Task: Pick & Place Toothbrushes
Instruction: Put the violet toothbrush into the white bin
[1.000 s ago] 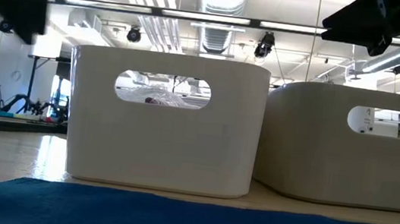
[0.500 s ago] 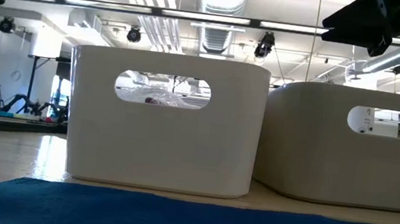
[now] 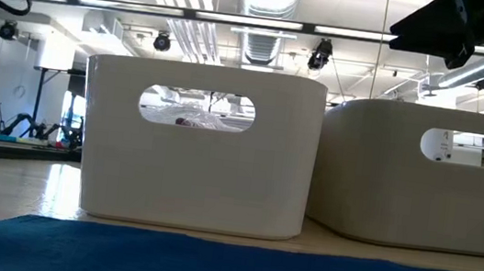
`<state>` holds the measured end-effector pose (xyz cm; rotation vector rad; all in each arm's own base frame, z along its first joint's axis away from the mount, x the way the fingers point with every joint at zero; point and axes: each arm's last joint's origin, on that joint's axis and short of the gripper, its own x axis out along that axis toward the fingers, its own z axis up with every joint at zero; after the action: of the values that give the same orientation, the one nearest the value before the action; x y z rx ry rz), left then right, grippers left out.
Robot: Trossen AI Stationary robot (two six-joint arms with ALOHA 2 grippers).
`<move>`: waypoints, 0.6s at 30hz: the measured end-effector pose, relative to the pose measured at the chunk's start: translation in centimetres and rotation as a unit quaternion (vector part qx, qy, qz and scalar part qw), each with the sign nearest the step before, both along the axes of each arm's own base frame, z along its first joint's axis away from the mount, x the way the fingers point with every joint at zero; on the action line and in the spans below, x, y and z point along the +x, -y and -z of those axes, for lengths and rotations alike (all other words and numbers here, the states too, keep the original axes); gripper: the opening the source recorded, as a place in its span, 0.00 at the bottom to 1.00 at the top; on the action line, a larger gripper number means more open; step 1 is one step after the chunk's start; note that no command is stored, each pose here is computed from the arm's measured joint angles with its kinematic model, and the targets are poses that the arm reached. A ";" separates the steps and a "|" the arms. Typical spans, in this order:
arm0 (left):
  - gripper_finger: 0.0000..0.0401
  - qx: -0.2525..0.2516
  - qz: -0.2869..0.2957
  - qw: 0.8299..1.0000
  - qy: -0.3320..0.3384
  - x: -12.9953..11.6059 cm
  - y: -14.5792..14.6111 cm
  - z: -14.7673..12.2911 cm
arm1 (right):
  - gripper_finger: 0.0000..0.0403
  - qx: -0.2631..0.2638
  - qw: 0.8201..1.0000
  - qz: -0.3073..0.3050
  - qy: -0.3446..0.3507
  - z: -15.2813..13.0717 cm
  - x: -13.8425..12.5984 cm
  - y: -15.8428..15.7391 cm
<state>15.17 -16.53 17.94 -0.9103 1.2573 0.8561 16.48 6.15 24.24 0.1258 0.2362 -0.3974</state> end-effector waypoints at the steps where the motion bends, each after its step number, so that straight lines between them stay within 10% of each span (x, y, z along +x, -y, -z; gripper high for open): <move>1: 0.42 0.000 0.003 1.000 -0.003 0.1 0.1 0.1 | 0.43 0.000 1.000 0.000 0.000 0.0 0.0 0.0; 18: 0.42 0.034 0.009 0.998 -0.047 0.4 0.1 2.6 | 0.47 -0.001 1.000 0.000 -0.001 0.1 0.0 0.0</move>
<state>15.59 -16.59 15.36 -0.8101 1.3071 0.9308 16.46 6.15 24.12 0.1239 0.2389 -0.3975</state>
